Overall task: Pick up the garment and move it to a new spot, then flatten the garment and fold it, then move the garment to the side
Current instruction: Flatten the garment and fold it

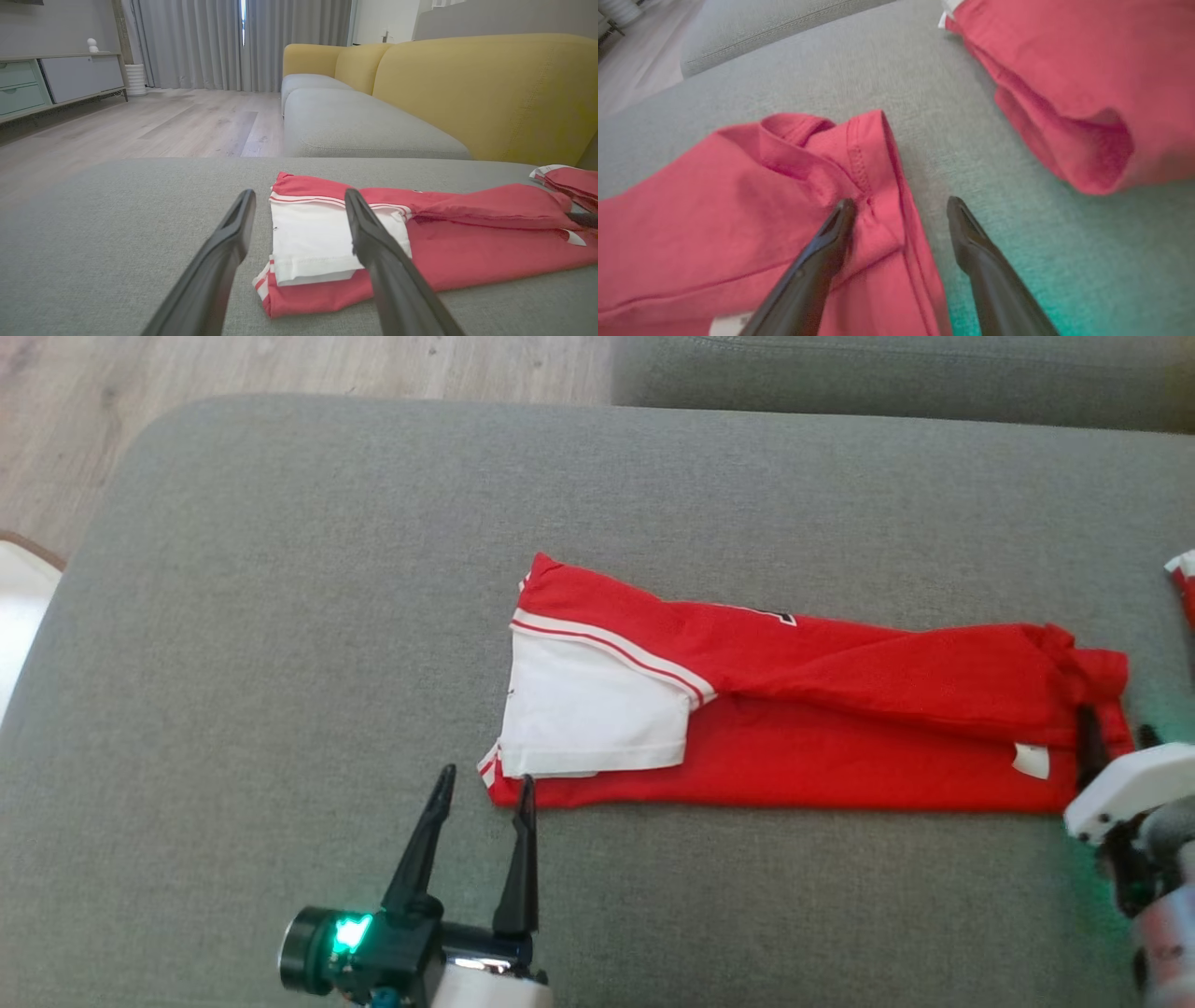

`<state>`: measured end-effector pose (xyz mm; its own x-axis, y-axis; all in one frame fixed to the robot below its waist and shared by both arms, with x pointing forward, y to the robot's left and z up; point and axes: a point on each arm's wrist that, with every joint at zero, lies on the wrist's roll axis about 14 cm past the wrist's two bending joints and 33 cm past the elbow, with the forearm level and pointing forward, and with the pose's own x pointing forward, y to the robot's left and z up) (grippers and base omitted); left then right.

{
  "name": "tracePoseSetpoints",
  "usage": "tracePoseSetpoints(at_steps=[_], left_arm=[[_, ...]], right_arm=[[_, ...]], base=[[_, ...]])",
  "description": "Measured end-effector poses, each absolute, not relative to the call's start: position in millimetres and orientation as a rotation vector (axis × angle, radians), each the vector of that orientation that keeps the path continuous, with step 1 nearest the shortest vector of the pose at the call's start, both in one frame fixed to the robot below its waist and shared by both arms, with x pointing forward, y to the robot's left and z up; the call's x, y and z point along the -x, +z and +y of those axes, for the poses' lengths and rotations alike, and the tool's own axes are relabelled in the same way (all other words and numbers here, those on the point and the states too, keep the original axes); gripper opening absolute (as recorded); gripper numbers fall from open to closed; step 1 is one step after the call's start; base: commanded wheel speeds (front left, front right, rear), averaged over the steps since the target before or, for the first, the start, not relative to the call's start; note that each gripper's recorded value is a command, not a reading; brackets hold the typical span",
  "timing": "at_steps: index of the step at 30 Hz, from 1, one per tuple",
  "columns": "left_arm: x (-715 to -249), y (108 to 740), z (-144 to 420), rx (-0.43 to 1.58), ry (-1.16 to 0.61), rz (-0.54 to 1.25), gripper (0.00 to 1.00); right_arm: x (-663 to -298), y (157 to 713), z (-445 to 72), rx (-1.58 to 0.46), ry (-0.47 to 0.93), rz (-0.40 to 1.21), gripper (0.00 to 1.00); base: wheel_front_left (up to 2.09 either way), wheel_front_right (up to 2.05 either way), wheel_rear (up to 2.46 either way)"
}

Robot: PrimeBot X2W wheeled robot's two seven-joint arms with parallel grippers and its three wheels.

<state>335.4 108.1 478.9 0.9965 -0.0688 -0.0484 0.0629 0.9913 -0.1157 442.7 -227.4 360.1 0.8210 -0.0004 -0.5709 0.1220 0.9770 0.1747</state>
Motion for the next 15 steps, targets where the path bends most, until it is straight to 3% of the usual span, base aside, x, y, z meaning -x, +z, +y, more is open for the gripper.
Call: tracePoseSetpoints(at_steps=[5, 6, 7, 8, 9, 15], left_arm=[[-336.3, 478.8, 104.6, 0.116, -0.085, 0.047, 1.0], [-334.9, 477.0, 103.2, 0.115, -0.09, 0.052, 1.0], [-334.0, 475.8, 102.1, 0.116, -0.094, 0.056, 1.0], [-333.7, 475.2, 100.1, 0.118, -0.102, 0.057, 1.0], [-334.2, 475.3, 97.9, 0.119, -0.112, 0.057, 1.0], [-337.6, 479.6, 93.2, 0.115, -0.138, 0.038, 1.0]], right_arm=[[-430.9, 357.3, -218.8, -0.248, -0.069, 0.608, 0.99], [-427.6, 356.6, -216.7, -0.254, -0.067, 0.608, 0.86], [-424.9, 356.4, -215.2, -0.266, -0.069, 0.605, 0.56], [-421.9, 355.9, -214.3, -0.281, -0.073, 0.604, 0.17], [-419.9, 355.8, -213.8, -0.295, -0.077, 0.602, 0.0], [-415.2, 360.3, -206.6, -0.358, -0.08, 0.578, 0.0]], base=[[0.0, 0.0, 0.0], [0.0, 0.0, 0.0], [0.0, 0.0, 0.0], [0.0, 0.0, 0.0], [0.0, 0.0, 0.0], [0.0, 0.0, 0.0]])
